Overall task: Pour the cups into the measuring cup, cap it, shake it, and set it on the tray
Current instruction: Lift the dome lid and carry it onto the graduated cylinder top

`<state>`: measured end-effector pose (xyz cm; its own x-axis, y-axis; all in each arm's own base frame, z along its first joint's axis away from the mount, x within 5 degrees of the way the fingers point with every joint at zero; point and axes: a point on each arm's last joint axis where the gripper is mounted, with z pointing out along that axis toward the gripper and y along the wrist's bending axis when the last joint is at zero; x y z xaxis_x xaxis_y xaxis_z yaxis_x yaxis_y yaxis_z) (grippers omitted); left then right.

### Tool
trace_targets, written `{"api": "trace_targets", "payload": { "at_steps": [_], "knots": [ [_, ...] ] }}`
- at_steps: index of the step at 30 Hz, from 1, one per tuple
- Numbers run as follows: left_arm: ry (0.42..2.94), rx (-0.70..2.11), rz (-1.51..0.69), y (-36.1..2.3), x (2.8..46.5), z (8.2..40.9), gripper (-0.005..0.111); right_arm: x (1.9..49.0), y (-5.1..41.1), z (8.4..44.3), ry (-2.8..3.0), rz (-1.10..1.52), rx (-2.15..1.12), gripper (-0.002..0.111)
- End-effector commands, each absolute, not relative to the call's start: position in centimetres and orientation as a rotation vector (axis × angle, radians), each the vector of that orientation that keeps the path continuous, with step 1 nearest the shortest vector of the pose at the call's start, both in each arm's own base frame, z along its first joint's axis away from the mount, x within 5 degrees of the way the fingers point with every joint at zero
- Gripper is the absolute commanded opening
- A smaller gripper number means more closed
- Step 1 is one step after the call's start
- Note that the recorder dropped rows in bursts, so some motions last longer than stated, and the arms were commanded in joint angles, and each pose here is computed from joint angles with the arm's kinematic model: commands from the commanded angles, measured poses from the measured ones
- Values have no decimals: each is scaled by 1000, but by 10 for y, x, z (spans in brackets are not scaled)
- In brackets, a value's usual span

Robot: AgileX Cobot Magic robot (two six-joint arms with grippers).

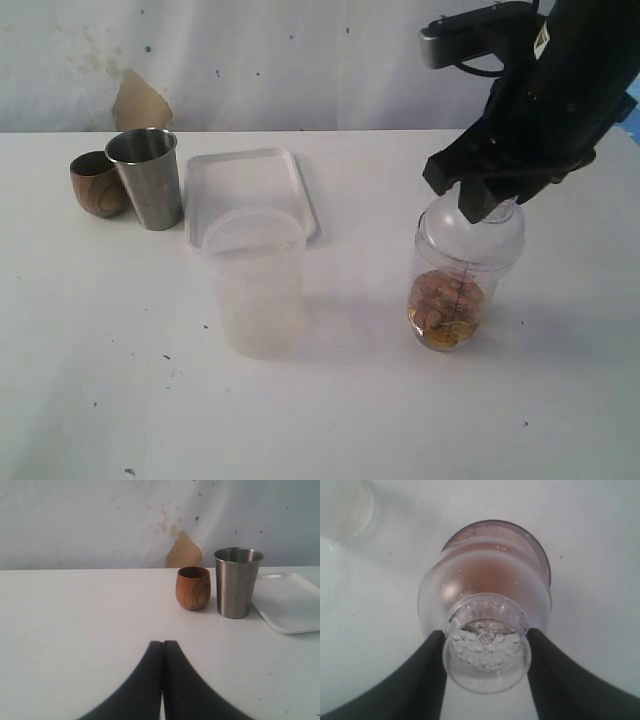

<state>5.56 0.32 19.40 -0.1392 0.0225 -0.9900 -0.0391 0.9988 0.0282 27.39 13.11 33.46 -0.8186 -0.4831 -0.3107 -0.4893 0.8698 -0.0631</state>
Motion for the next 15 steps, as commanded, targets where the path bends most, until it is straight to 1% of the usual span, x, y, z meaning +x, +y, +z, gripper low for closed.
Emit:
{"api": "trace_targets", "payload": {
  "at_steps": [1, 15],
  "knots": [
    [1708, -12, 46, 3, 56, 193, 0, 276, 127, 337, 2716, 15, -728, 0],
    [1708, -12, 46, 3, 56, 193, 0, 277, 125, 337, 2699, -24, -732, 0]
  ]
}}
